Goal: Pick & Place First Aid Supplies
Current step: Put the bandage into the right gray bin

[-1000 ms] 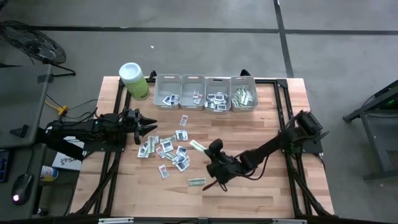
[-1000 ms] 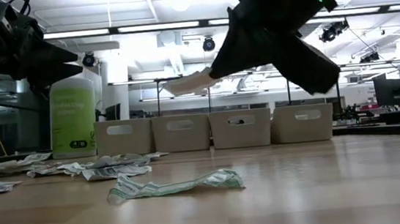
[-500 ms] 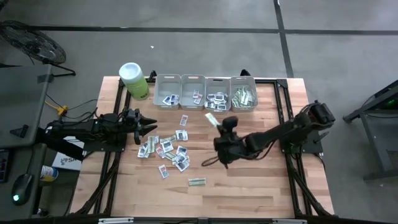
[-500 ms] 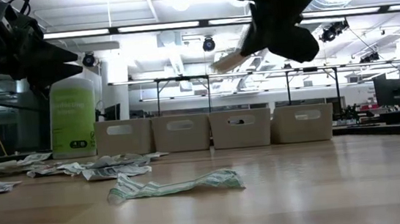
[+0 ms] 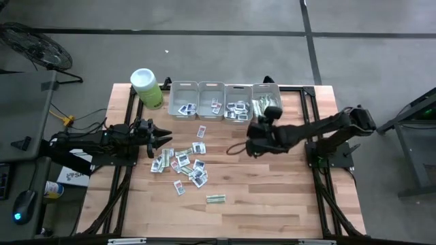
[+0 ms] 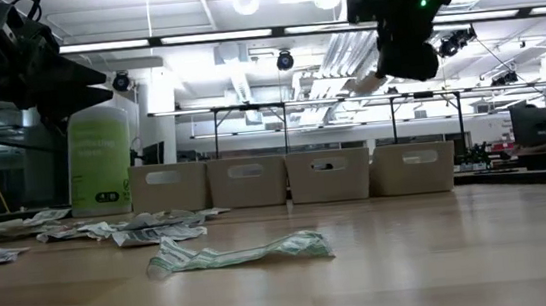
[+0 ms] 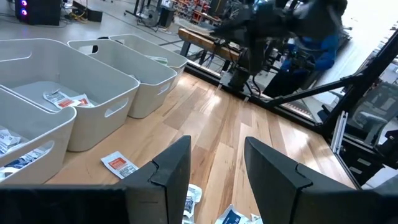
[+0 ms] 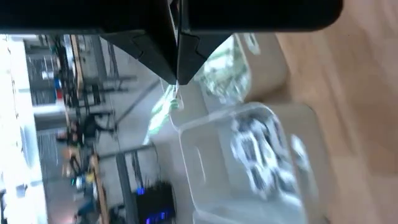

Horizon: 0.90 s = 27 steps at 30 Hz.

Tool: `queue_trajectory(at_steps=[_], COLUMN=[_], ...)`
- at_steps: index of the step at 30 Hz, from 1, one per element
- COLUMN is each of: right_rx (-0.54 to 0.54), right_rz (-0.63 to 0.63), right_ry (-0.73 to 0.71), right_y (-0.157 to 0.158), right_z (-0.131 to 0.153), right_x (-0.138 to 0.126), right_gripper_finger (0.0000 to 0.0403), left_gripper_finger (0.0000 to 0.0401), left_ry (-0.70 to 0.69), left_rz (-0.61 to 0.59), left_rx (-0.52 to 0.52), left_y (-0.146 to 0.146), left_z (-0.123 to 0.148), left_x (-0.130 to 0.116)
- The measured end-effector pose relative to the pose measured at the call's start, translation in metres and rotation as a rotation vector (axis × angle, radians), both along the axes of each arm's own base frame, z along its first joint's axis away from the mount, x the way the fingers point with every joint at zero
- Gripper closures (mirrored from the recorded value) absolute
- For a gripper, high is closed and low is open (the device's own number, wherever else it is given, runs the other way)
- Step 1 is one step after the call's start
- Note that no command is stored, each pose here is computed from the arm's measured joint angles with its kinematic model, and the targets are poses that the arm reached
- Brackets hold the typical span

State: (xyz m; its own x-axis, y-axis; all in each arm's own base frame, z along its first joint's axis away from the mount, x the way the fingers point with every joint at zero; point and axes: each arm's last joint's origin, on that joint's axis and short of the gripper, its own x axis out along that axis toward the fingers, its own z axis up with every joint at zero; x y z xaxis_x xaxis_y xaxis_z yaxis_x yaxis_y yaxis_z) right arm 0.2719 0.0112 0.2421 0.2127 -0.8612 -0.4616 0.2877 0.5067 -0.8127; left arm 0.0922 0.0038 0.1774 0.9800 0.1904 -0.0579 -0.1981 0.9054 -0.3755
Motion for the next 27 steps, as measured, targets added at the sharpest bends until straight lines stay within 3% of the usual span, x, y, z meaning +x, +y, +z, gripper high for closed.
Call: queue_trajectory(at_steps=[15,27], right_rx=[0.084,0.182], right_rz=[-0.187,-0.113], right_ry=[0.253,0.483], right_y=[-0.084,-0.124], right_z=[-0.011,-0.028], right_x=[-0.008,-0.007], right_gripper_finger=[0.0403,0.0403], left_gripper_finger=[0.0251,0.0251], left_ry=[0.0,-0.001], left_rz=[0.0,0.0], left_rx=[0.0,0.0], left_y=[0.0,0.0], left_z=[0.0,0.0], left_x=[0.0,0.0])
